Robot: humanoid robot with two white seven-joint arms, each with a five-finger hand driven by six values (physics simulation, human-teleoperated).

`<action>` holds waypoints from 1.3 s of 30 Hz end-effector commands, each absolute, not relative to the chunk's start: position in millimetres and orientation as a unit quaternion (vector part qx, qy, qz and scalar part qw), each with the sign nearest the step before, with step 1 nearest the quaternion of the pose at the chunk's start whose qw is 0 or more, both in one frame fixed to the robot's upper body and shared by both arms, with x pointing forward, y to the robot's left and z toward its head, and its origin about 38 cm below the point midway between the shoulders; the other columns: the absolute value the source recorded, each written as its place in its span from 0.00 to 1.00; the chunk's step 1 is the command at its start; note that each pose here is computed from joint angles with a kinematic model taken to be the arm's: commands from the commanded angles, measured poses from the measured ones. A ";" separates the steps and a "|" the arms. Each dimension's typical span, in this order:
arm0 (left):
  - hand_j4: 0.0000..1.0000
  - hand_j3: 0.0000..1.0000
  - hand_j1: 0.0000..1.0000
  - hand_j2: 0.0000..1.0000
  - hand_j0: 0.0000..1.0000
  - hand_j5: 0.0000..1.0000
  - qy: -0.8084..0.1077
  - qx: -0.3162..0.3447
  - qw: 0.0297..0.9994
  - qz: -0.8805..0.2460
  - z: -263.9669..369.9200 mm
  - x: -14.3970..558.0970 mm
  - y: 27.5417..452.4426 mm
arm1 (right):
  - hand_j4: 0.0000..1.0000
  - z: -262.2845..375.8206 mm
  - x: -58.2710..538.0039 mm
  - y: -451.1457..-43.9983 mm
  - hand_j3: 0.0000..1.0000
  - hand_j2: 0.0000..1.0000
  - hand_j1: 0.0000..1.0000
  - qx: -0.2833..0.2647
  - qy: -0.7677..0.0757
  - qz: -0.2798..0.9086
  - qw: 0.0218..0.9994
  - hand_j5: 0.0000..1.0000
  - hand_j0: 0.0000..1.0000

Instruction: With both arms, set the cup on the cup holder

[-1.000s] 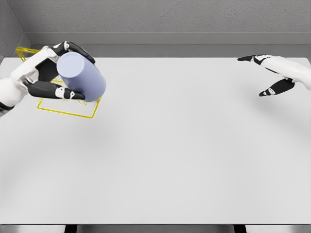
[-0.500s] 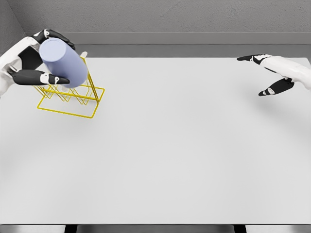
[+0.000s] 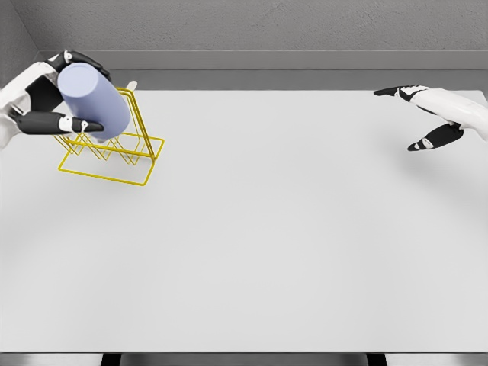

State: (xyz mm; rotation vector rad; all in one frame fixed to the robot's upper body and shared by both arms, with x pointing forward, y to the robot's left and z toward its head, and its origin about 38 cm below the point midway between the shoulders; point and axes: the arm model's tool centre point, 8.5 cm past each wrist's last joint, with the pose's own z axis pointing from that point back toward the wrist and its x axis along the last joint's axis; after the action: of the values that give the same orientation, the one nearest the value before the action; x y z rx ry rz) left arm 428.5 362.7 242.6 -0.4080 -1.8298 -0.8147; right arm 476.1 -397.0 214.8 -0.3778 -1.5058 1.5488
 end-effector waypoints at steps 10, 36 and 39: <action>0.41 0.41 0.41 0.41 0.41 0.41 -0.760 -0.167 0.531 -0.336 238.3 427.6 369.2 | 1.00 216.1 476.3 -397.8 1.00 1.00 1.00 -0.153 -0.613 0.625 0.458 1.00 1.00; 0.43 0.43 0.43 0.43 0.43 0.43 -0.753 -0.166 0.543 -0.333 229.0 425.1 373.2 | 1.00 214.0 475.8 -397.1 1.00 1.00 1.00 -0.152 -0.612 0.626 0.459 1.00 1.00; 0.45 0.45 0.45 0.45 0.45 0.45 -0.753 -0.166 0.543 -0.333 229.0 425.1 373.2 | 1.00 214.5 476.3 -396.4 1.00 1.00 1.00 -0.151 -0.613 0.625 0.458 1.00 1.00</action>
State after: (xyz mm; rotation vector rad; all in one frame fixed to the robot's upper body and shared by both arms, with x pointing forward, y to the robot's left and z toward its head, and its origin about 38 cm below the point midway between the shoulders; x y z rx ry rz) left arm 425.1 372.7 228.3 -0.3893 -1.7864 -0.7987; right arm 476.0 -396.2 213.7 -0.3747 -1.5056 1.5488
